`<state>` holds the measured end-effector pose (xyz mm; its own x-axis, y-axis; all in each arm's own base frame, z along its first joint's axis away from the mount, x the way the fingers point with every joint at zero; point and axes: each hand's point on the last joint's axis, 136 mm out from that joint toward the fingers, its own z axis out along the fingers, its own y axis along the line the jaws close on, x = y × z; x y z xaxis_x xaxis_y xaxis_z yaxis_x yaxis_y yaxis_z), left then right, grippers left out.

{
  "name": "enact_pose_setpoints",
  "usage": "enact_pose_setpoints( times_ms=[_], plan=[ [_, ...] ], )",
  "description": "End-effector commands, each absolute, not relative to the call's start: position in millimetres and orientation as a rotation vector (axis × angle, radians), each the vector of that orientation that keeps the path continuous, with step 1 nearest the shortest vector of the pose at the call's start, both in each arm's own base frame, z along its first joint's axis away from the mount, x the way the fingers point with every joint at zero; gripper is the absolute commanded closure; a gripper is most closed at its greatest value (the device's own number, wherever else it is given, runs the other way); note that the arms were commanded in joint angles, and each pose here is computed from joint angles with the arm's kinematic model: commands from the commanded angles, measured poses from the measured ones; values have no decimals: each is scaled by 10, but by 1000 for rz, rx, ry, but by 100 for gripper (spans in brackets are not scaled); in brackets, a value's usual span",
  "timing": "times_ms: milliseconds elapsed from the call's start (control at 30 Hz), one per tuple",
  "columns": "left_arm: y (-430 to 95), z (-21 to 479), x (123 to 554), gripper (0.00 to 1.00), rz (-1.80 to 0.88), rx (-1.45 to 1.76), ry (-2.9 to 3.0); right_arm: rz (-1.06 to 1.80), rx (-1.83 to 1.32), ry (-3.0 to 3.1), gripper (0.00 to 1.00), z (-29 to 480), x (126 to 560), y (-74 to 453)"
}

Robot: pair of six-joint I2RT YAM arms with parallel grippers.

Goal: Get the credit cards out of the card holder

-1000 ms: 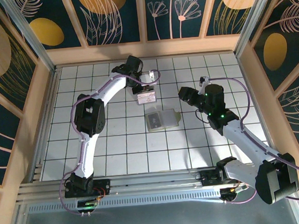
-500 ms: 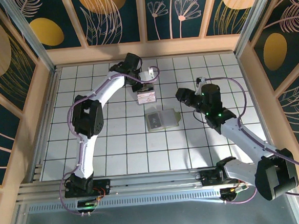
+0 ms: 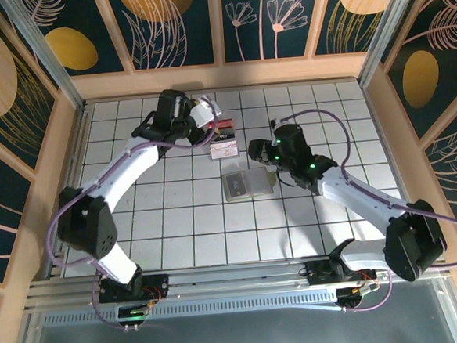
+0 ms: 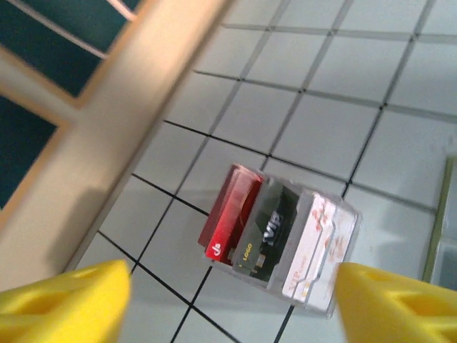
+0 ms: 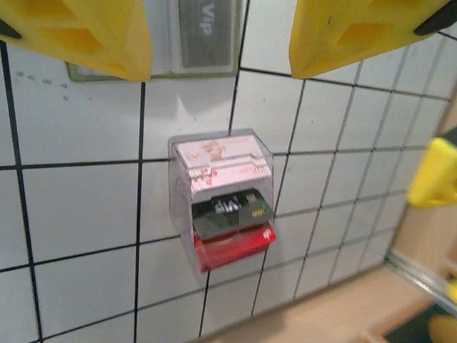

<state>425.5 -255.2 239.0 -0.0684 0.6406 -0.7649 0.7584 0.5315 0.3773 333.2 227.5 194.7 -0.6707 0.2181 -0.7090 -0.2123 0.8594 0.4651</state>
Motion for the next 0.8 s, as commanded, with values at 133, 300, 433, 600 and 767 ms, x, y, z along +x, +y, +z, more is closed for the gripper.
enact_pose_setpoints(
  times_ms=[133, 300, 433, 600, 767],
  plan=[
    [-2230, 2914, 4147, 1, -237, 667, 1674, 544, -115, 2331, 48, 1643, 3231, 2464],
    [-1893, 2832, 4163, 1, -222, 366, 1744, 497, -181, 2408, 49, 1421, 3134, 2624],
    [-1629, 2489, 4162, 1, -206, 125, 1842, 400, -269, 2468, 51, 1225, 3028, 2786],
    [-1317, 2157, 4087, 1, -226, -205, 1864, 373, -346, 2521, 53, 1027, 2945, 2967],
    [-1007, 1974, 3964, 1, -214, -469, 1813, 282, -391, 2556, 53, 878, 2915, 3027]
  ],
)
